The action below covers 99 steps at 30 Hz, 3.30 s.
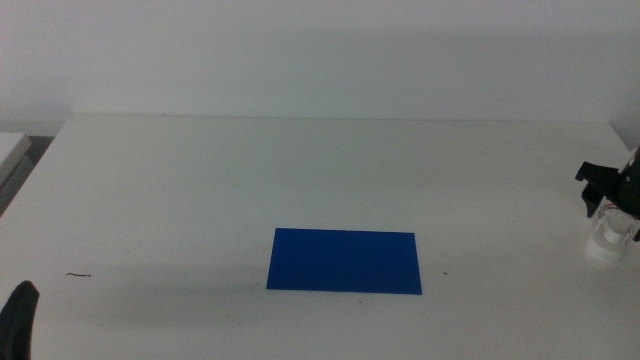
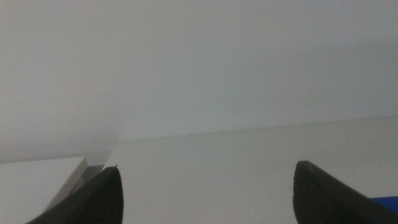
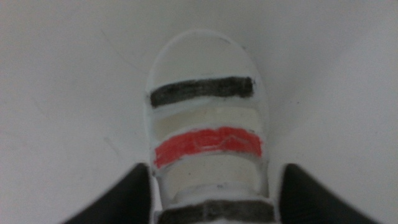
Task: Use one arm to grab the shoe from the table and place it on the mat.
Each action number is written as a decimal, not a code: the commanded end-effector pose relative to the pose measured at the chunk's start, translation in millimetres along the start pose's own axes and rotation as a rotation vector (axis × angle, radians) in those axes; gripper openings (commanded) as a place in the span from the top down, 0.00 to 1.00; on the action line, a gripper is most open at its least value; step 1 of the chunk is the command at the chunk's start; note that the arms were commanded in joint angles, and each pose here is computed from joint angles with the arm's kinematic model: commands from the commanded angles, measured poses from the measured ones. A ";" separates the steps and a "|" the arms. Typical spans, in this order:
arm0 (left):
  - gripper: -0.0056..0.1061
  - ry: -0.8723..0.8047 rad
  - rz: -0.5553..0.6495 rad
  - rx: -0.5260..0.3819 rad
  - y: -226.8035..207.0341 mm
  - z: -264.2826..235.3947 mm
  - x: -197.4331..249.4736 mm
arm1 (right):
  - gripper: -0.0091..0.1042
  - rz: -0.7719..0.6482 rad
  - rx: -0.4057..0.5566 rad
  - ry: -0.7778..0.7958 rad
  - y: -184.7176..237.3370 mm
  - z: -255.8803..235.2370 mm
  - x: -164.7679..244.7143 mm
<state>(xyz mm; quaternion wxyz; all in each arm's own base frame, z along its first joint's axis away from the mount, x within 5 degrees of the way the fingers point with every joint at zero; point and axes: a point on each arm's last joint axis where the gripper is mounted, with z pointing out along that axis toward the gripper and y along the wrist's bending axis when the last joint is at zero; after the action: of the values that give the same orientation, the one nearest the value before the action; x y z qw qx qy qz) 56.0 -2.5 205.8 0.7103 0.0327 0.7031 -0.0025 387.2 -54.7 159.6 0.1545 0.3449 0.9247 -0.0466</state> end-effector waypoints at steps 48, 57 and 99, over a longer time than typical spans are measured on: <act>0.11 -0.007 -0.003 -0.002 0.1 0.4 -0.9 | 0.84 -2.014 -0.340 -0.166 233.4 -101.9 234.4; 0.11 -0.007 -0.003 -0.002 0.1 0.4 -0.9 | 0.84 -2.037 -0.328 -0.131 235.3 -85.6 238.6; 0.11 -0.007 -0.003 -0.002 0.1 0.4 -0.9 | 0.17 -1.579 -0.551 -0.539 135.5 -201.1 179.3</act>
<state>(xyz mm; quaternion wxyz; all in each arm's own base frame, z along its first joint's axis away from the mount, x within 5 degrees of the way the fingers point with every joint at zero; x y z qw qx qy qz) 56.0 -2.5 205.8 0.7103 0.0327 0.7031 -0.0025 309.5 217.9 272.8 0.3194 -0.5124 0.7971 -0.0036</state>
